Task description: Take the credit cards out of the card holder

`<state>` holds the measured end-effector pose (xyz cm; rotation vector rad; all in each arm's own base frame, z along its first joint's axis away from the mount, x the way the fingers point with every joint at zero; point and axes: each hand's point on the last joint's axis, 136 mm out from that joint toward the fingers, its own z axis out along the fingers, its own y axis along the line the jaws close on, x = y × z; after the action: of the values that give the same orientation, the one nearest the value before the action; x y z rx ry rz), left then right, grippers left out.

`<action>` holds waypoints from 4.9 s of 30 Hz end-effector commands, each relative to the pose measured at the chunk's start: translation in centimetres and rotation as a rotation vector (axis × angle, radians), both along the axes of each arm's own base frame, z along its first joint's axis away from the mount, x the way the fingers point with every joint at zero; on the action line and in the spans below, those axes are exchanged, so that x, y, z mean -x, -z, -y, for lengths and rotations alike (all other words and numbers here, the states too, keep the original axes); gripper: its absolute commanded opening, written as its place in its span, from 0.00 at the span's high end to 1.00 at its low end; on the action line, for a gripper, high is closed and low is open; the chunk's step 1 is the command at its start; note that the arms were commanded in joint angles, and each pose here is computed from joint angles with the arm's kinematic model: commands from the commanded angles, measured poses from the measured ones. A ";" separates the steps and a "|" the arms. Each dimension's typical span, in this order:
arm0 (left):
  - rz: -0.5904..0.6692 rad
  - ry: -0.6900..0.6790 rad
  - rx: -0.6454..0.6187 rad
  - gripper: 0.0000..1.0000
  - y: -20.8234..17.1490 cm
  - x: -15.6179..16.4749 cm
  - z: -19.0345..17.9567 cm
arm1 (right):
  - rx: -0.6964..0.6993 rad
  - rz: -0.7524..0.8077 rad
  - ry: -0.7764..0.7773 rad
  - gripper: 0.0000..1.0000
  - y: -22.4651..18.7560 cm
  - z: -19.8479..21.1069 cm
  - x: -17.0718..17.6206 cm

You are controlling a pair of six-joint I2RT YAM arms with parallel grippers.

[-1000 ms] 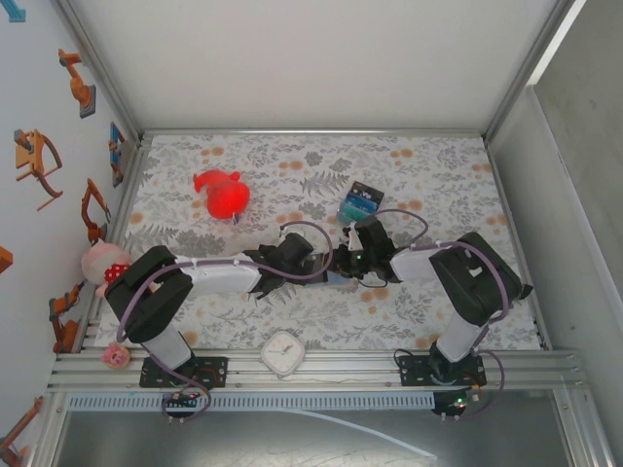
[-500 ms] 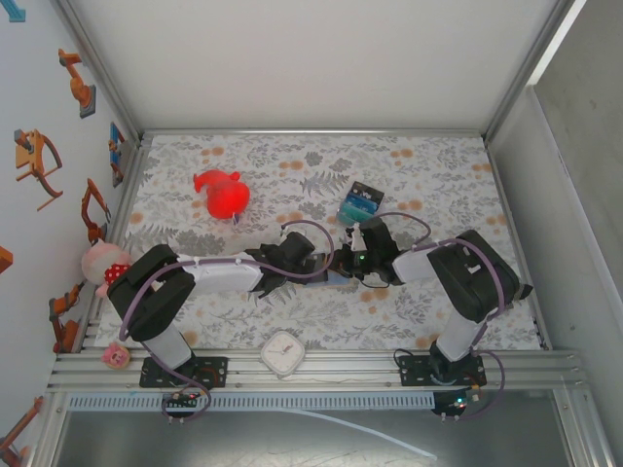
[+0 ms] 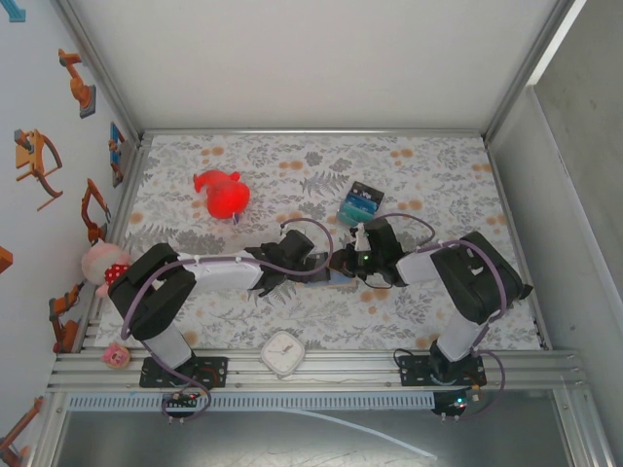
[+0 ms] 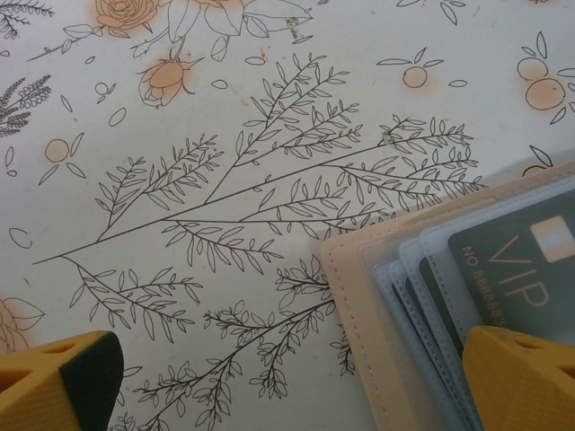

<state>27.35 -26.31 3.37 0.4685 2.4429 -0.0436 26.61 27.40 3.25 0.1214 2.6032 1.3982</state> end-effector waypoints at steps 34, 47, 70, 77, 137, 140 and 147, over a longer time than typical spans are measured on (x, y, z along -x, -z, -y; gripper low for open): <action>-0.059 -0.031 -0.069 0.03 1.5 0.3 -1.5 | -0.041 0.000 0.018 0.99 -0.4 1.0 0.3; -0.051 -0.040 -0.075 0.03 1.1 0.1 -2.1 | -0.022 -0.004 0.030 1.00 -0.1 1.9 0.4; 0.013 -0.001 -0.057 0.03 -2.0 -0.9 -1.6 | 0.253 0.161 -0.004 1.00 -4.7 5.3 0.4; 0.096 0.038 -0.008 0.03 -5.5 -1.8 -0.6 | 0.338 0.273 -0.031 1.00 -8.0 6.2 -0.5; -0.200 -0.038 0.641 0.04 -3.3 -1.7 2.5 | 0.881 0.900 -0.381 1.00 -13.4 9.9 -18.8; -0.215 -0.036 0.640 0.03 -2.9 -1.8 2.9 | 0.880 0.886 -0.397 1.00 -12.8 10.1 -19.0; -0.239 -0.022 0.635 0.00 -2.2 -2.0 3.5 | 0.889 0.862 -0.412 1.00 -11.7 10.6 -19.5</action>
<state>28.84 -28.83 4.77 0.1433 2.5014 -0.8278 45.74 16.89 14.93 -0.9130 2.2293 0.1146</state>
